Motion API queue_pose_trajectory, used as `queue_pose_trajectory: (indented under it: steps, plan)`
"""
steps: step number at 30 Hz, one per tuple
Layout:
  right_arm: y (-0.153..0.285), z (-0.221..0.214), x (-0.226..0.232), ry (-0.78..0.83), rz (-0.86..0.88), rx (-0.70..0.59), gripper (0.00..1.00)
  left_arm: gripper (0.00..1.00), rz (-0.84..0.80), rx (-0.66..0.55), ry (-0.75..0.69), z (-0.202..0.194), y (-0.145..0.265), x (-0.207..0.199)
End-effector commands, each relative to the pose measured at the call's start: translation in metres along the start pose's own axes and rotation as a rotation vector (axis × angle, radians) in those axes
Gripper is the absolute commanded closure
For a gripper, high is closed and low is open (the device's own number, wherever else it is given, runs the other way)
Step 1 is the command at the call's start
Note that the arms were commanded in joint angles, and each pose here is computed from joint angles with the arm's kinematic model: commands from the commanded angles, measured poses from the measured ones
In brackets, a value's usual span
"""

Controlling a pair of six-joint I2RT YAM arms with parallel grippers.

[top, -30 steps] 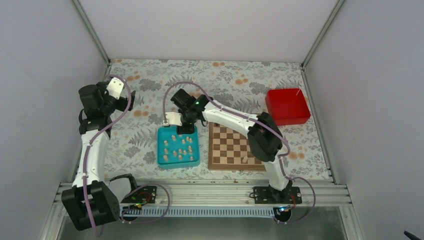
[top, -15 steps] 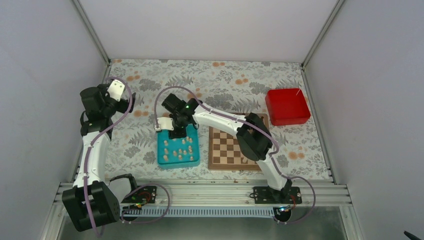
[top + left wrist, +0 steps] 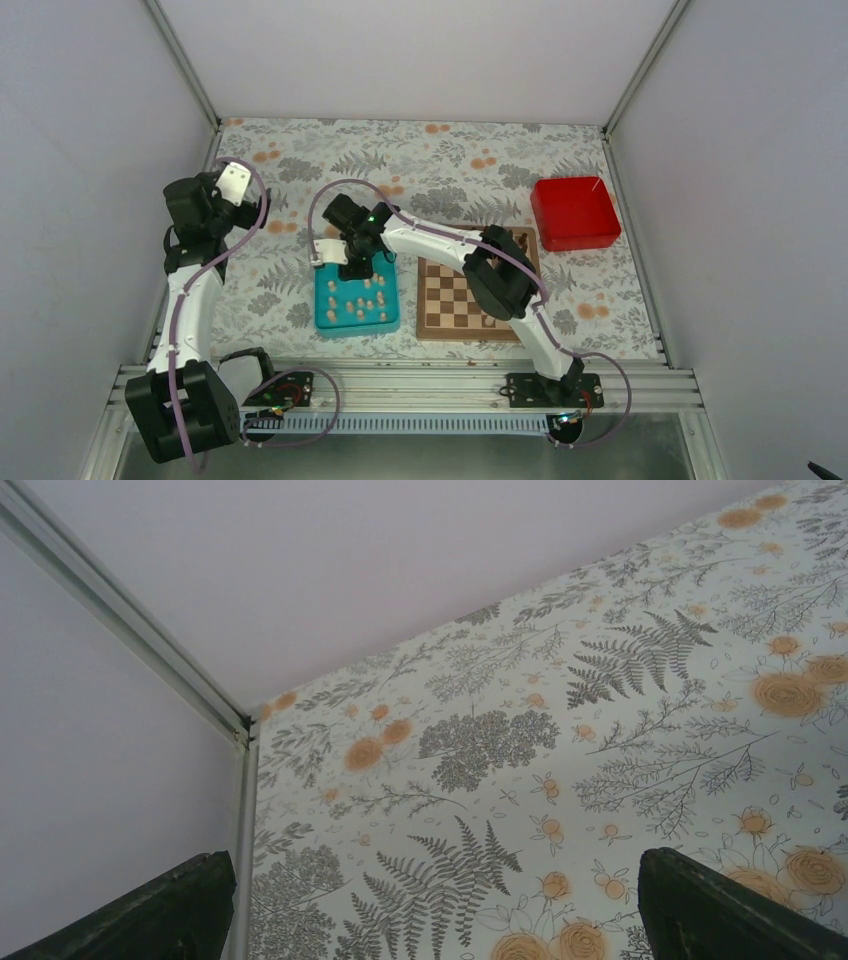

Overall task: Set up the chess pieces on the board
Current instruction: Pick up the chess piece from the storage box.

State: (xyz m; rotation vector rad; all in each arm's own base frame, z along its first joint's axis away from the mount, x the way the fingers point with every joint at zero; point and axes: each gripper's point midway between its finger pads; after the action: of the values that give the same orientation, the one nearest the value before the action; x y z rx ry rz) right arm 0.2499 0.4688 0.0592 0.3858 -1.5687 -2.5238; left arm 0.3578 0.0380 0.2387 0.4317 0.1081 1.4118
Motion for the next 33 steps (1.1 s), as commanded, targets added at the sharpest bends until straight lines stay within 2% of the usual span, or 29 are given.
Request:
queue_pose_trajectory:
  steps: [1,8,13,16,22,27,33]
  plan:
    - [-0.013,-0.005,0.002,0.001,-0.001,0.023,0.59,0.0,0.017,-0.019,-0.013,0.002,0.002,0.003]
    - [-0.019,-0.014,0.007,-0.001,0.014,0.048,0.6,0.0,0.014,-0.016,-0.01,-0.002,0.0,0.003]
    - [-0.024,-0.017,0.007,-0.006,0.016,0.059,0.65,0.0,0.01,-0.017,-0.002,-0.002,0.0,0.002]
    - [-0.021,-0.011,0.008,-0.009,0.025,0.035,0.71,0.0,0.014,-0.018,-0.005,-0.002,0.0,0.003]
    - [-0.02,-0.015,0.008,-0.013,0.022,0.053,0.9,0.0,0.009,-0.014,-0.004,-0.003,-0.002,0.003]
    - [0.007,-0.007,0.007,-0.019,0.001,0.03,0.95,0.0,0.001,-0.018,0.004,-0.002,-0.002,0.002]
    - [0.085,-0.015,0.02,-0.076,0.002,-0.041,0.96,0.0,0.008,-0.027,0.006,0.003,0.001,0.003]
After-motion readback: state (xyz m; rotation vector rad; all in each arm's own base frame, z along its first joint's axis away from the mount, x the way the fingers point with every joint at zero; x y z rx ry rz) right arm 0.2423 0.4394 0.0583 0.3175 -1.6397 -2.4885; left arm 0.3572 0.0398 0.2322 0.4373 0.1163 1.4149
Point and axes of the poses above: each gripper's point midway between its finger pads, its own y axis back along the fingers, its own x axis along the line the jaws close on, z = x × y, and after that the axes turned 7 degrees about y, right-handed
